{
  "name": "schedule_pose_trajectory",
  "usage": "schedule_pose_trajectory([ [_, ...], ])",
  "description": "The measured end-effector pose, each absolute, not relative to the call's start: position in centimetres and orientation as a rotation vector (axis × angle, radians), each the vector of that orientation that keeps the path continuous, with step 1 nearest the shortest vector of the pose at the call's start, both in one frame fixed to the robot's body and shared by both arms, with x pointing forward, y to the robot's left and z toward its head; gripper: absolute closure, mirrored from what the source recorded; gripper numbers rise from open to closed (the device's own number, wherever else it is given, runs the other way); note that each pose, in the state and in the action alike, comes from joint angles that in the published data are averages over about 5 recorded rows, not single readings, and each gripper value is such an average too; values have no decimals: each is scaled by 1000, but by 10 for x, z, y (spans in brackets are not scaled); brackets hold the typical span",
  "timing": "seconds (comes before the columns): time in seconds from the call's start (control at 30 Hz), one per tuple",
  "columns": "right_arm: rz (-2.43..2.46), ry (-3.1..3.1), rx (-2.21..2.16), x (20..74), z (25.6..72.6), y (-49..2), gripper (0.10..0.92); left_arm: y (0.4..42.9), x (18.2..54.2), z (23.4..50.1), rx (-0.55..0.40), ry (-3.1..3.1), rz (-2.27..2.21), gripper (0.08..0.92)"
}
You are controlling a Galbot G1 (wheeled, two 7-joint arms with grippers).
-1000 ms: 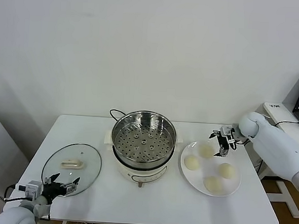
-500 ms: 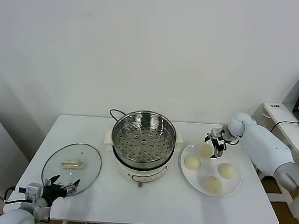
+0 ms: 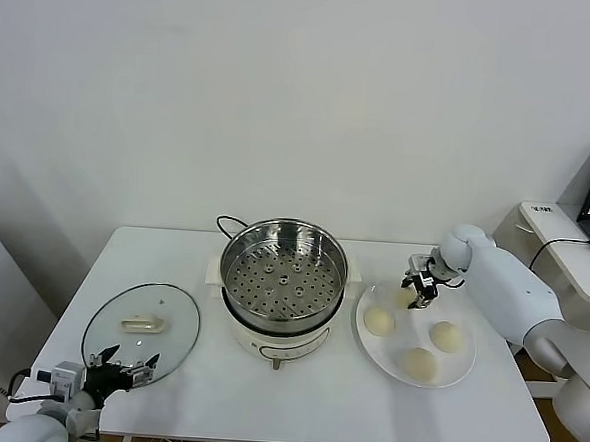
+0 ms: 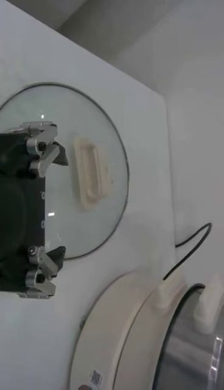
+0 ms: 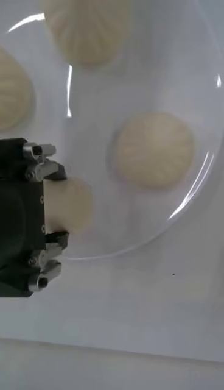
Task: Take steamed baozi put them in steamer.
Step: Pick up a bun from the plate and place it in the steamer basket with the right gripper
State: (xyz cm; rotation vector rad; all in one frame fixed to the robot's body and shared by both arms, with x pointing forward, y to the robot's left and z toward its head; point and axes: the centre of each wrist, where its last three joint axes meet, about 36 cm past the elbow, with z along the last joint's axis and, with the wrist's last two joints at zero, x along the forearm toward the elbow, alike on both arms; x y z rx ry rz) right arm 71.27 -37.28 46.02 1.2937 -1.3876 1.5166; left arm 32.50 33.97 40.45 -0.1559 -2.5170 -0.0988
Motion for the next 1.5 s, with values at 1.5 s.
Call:
schedule_pose_trajectory([
  [1.5,2436,-971,1961,736,708,-177,513,338,324,414,-176,-2520,-113,177],
])
